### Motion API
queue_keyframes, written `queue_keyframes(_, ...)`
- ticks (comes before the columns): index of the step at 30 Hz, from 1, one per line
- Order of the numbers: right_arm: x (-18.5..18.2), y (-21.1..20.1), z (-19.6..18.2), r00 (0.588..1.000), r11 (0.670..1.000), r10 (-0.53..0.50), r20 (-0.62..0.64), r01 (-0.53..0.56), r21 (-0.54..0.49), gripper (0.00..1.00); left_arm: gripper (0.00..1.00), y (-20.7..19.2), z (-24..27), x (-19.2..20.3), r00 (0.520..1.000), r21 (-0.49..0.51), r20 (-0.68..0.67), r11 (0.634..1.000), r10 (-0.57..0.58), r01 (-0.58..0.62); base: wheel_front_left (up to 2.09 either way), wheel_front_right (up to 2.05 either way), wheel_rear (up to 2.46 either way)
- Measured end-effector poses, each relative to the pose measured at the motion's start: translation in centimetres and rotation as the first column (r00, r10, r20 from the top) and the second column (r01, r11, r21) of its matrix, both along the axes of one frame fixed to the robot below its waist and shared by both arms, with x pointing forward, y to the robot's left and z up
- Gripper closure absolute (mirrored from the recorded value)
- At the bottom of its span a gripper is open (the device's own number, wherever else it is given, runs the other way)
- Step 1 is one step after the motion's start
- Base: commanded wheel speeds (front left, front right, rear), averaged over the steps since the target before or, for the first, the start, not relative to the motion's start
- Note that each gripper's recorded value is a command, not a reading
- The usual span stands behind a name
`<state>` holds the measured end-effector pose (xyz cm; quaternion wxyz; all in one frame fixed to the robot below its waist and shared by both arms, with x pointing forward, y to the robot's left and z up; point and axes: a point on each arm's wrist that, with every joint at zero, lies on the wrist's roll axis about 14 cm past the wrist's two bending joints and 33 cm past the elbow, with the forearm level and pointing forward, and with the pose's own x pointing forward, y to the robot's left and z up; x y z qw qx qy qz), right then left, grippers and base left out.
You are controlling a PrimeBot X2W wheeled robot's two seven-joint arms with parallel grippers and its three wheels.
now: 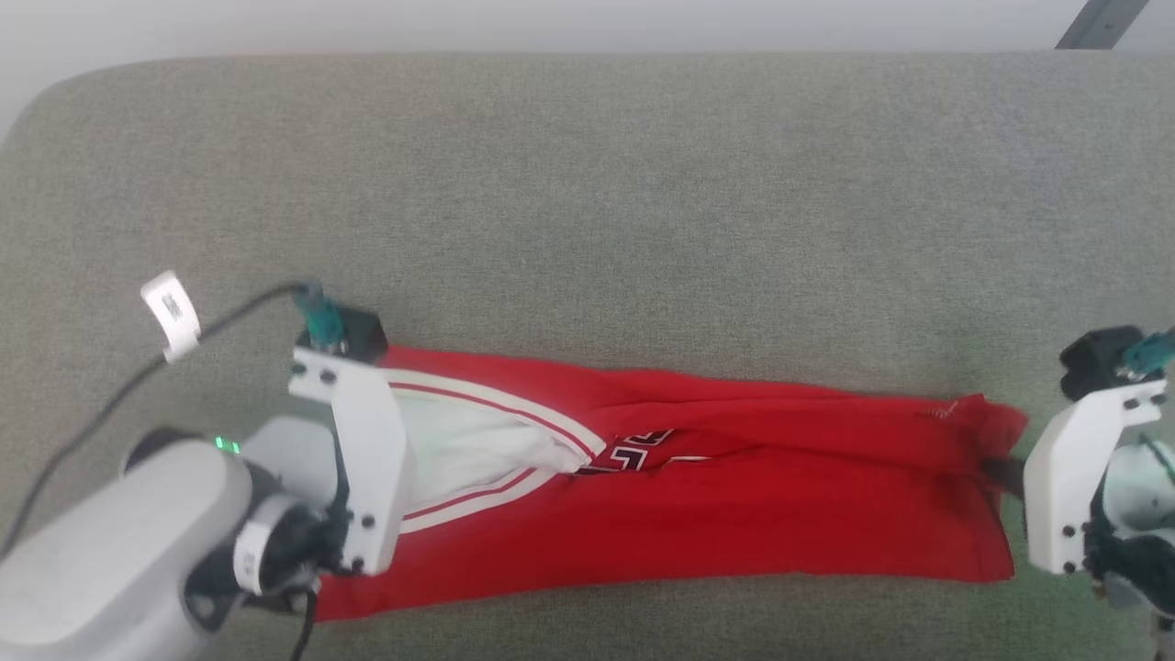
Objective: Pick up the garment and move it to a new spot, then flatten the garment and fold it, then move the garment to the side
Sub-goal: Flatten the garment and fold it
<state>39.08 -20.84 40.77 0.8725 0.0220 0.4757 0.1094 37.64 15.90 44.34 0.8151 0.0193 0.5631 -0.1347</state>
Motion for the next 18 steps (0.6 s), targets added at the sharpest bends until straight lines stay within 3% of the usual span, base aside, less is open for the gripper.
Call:
queue_keyframes(5,-0.9,0.3,-1.4,0.999,1.0,-0.013,-0.047,0.013,0.009,1.0,0.97,0.3,-2.0,-0.9,0.999,-0.007,-0.026,1.0,0.023,-0.023,0.0,0.0,0.0)
queue_keyframes(6,-0.9,0.3,-1.4,0.999,1.0,-0.013,-0.047,0.013,0.009,0.71,0.58,0.3,-2.0,-0.9,0.999,-0.007,-0.026,1.0,0.023,-0.023,0.0,0.0,0.0)
queue_keyframes(7,-0.9,0.3,-1.4,0.999,1.0,-0.013,-0.049,0.014,0.009,0.0,0.23,0.4,-2.1,-0.7,0.999,-0.013,-0.01,0.999,0.033,-0.033,0.0,0.0,0.0)
queue_keyframes(8,-0.9,0.3,-1.4,0.999,1.0,-0.015,-0.048,0.016,0.01,0.0,0.0,0.5,-2.2,-0.4,0.999,-0.019,0.004,0.999,0.049,-0.049,0.0,0.0,0.0)
queue_keyframes(18,-1.1,0.8,1.0,1.0,1.0,0.014,0.019,-0.014,0.016,0.0,0.0,1.7,-0.2,0.2,0.982,-0.08,0.144,0.991,0.12,-0.109,0.0,0.0,0.0)
